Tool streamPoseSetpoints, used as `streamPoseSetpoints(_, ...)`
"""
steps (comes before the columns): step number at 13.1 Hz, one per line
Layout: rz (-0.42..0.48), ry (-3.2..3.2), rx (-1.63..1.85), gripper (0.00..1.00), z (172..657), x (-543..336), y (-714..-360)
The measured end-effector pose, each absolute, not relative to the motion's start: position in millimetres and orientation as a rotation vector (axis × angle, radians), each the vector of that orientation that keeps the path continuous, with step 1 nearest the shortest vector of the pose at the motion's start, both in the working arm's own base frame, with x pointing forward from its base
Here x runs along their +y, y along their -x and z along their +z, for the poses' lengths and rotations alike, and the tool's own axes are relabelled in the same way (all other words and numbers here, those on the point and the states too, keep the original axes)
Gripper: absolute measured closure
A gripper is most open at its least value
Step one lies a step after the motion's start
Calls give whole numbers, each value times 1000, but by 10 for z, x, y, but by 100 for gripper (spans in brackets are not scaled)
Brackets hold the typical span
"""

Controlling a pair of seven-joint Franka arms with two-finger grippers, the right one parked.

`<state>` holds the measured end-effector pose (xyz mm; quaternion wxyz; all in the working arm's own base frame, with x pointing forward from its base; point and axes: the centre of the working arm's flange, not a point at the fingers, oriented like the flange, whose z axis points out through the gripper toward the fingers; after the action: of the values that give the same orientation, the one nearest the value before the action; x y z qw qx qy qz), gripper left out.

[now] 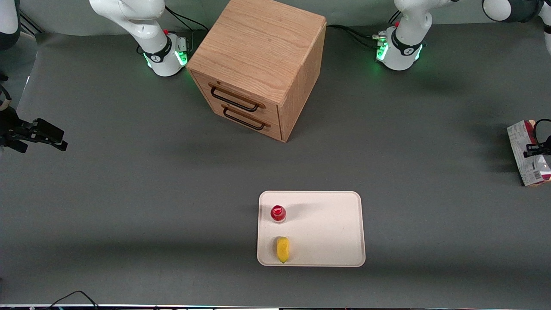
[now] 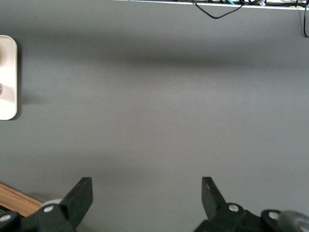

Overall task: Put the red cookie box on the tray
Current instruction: 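Carry the held cookie box with the left gripper toward the white tray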

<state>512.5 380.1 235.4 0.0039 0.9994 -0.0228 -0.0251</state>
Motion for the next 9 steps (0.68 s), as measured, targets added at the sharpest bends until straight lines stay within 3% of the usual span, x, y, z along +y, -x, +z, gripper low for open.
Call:
streamPoseSetpoints(4, -89, -3131, -44, 93, 3372, 3118, -5821)
streamPoseSetpoints(7, -37, -3145, 14, 93, 4150, 2207, -6439)
streamPoseSetpoints(9, 5, -3160, 56, 93, 4387, 1594, -6709)
